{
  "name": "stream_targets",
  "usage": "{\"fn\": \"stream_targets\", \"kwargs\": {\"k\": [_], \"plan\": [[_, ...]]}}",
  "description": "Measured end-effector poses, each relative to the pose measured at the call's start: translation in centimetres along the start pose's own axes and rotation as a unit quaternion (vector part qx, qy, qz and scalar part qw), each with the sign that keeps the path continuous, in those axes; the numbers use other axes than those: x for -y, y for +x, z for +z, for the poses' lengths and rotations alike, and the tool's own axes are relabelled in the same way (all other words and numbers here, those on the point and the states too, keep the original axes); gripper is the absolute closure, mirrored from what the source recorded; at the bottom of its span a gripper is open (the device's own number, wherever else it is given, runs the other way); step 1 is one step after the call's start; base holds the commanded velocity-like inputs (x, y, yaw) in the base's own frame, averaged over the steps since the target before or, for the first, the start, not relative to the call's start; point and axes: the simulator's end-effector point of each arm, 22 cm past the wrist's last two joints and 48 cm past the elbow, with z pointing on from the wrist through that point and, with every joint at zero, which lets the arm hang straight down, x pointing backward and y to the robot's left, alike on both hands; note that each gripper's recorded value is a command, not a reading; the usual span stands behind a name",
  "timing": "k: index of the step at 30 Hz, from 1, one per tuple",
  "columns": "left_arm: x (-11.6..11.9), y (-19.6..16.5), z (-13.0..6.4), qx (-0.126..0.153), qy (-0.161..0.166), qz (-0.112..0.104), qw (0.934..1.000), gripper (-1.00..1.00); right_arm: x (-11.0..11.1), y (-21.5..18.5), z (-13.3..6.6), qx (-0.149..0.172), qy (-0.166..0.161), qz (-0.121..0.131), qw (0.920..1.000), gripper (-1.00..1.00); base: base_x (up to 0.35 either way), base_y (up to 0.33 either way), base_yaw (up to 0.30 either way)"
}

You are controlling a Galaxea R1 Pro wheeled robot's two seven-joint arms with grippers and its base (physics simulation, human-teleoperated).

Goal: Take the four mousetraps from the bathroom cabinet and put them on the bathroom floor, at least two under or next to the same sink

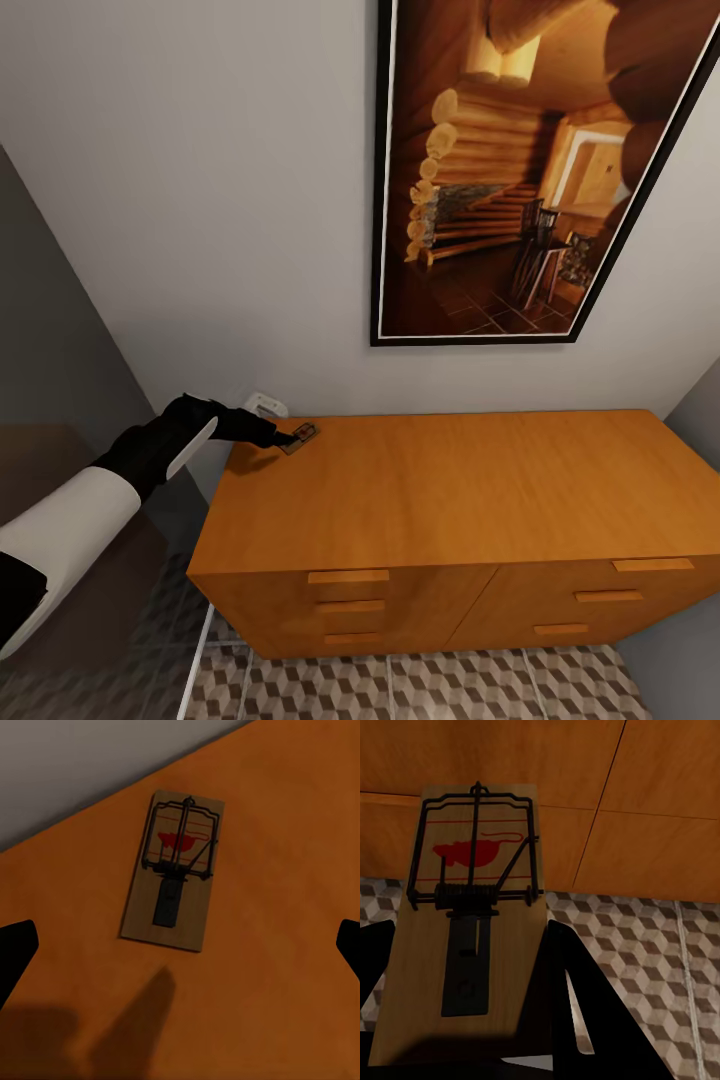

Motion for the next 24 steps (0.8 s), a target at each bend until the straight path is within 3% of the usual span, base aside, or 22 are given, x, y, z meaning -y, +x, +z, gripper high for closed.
{"fn": "stream_targets", "kwargs": {"k": [24], "plan": [[0.00, 0.08, 0.03, -0.001, 0.000, 0.000, 1.0000, -1.00, 0.00, 0.00, 0.00, 0.000, 0.000, 0.000, 1.0000, 1.00, 0.020, 0.000, 0.000]]}}
